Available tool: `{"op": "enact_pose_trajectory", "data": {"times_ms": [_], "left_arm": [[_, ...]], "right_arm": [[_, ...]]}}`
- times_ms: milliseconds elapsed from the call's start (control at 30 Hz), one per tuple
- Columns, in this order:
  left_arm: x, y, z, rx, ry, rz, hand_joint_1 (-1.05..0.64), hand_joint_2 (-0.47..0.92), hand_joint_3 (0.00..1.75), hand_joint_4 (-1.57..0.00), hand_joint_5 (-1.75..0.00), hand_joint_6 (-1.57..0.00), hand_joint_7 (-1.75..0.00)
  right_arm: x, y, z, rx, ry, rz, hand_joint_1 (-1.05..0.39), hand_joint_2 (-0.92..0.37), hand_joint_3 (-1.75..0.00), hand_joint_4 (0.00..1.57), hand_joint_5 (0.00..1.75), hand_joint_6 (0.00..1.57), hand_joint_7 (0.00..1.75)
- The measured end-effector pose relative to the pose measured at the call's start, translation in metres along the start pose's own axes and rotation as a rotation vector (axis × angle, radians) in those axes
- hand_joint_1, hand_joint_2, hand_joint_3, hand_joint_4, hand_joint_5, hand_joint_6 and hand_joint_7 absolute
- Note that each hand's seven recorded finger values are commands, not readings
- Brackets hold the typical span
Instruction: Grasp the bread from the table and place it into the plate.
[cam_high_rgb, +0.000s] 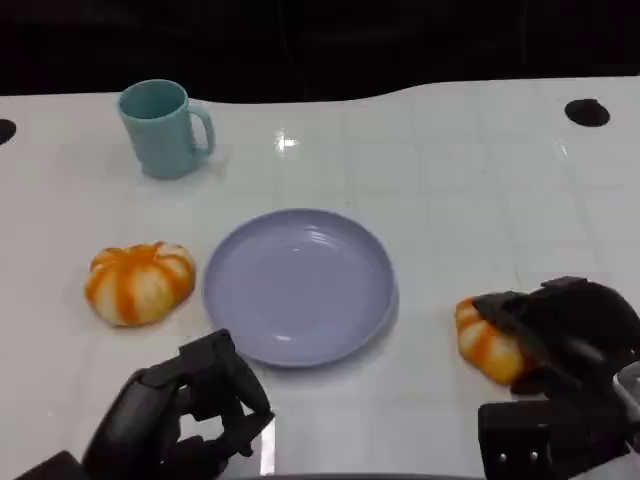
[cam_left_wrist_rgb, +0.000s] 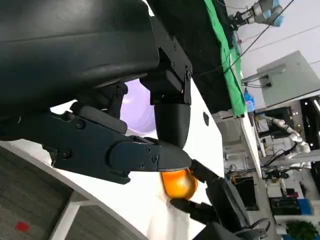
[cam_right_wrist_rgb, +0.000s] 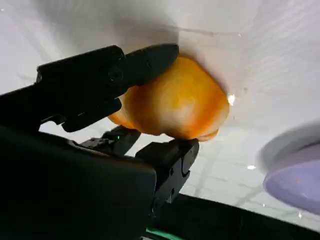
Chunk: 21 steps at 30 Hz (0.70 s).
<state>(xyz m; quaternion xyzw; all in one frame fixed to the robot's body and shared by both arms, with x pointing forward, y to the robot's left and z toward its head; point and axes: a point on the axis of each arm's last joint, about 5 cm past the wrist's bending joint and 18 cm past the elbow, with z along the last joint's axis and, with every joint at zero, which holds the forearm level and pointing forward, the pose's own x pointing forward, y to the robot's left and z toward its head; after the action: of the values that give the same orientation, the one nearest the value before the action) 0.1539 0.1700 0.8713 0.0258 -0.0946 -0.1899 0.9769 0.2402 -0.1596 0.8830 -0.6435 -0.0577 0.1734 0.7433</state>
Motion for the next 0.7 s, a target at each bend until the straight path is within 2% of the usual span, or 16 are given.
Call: {"op": "enact_pose_trajectory", "data": {"times_ms": [33, 67, 100, 133, 200, 333, 467, 533, 567, 600, 700], "left_arm": [[0.0, 0.0, 0.0, 0.002, -0.002, -0.002, -0.57, 0.92, 0.33, -0.68, -1.75, -0.6, -1.54], [0.0, -0.001, 0.001, 0.003, -0.004, -0.003, -0.57, 0.92, 0.33, -0.68, -1.75, -0.59, -1.54], [0.001, -0.001, 0.001, 0.003, -0.005, -0.003, -0.57, 0.92, 0.33, -0.68, -1.75, -0.59, -1.54], [0.001, -0.001, 0.001, 0.003, -0.005, -0.002, -0.57, 0.92, 0.34, -0.68, -1.75, -0.59, -1.54], [0.001, -0.001, 0.002, 0.003, -0.004, -0.003, -0.56, 0.92, 0.34, -0.68, -1.75, -0.59, -1.54], [0.001, -0.001, 0.003, 0.003, -0.008, -0.005, -0.55, 0.92, 0.34, -0.69, -1.75, -0.6, -1.55], [0.002, -0.001, 0.004, 0.004, -0.014, -0.006, -0.53, 0.92, 0.34, -0.7, -1.75, -0.6, -1.56], [0.002, -0.001, 0.004, 0.003, -0.013, -0.005, -0.53, 0.92, 0.34, -0.7, -1.75, -0.6, -1.57], [0.002, -0.001, 0.004, 0.003, -0.013, -0.006, -0.54, 0.92, 0.34, -0.7, -1.75, -0.6, -1.57], [0.002, -0.001, 0.004, 0.003, -0.013, -0.006, -0.54, 0.92, 0.34, -0.7, -1.75, -0.6, -1.57], [0.002, -0.001, 0.004, 0.003, -0.011, -0.006, -0.53, 0.92, 0.34, -0.7, -1.75, -0.6, -1.58]], "right_arm": [[0.001, 0.0022, -0.001, 0.019, -0.009, -0.027, -0.15, -0.92, -0.05, 0.93, 1.62, 1.34, 0.12], [0.002, 0.0036, -0.002, 0.032, -0.019, -0.047, -0.15, -0.9, -0.1, 0.93, 1.68, 1.24, 0.45], [0.004, 0.0041, -0.002, 0.037, -0.028, -0.063, -0.13, -0.88, -0.18, 0.9, 1.71, 1.02, 0.98], [0.005, 0.0041, -0.003, 0.041, -0.035, -0.074, -0.13, -0.76, -0.43, 0.89, 1.73, 0.84, 1.39], [0.007, 0.0048, -0.004, 0.049, -0.043, -0.095, -0.13, -0.6, -0.77, 0.89, 1.74, 0.72, 1.61], [0.01, 0.0066, -0.005, 0.069, -0.054, -0.123, -0.13, -0.48, -1.0, 0.89, 1.75, 0.68, 1.7], [0.011, 0.0124, -0.006, 0.09, -0.065, -0.187, -0.12, -0.43, -1.13, 0.9, 1.75, 0.74, 1.62], [0.012, 0.013, -0.005, 0.105, -0.066, -0.208, -0.11, -0.39, -1.17, 0.92, 1.75, 0.82, 1.5], [0.012, 0.0128, -0.005, 0.109, -0.07, -0.218, -0.1, -0.37, -1.21, 0.93, 1.75, 0.77, 1.63], [0.015, 0.0103, -0.003, 0.127, -0.085, -0.262, -0.09, -0.36, -1.23, 0.93, 1.75, 0.75, 1.69], [0.019, 0.0068, 0.002, 0.166, -0.106, -0.333, -0.1, -0.35, -1.23, 0.94, 1.75, 0.72, 1.74]]}}
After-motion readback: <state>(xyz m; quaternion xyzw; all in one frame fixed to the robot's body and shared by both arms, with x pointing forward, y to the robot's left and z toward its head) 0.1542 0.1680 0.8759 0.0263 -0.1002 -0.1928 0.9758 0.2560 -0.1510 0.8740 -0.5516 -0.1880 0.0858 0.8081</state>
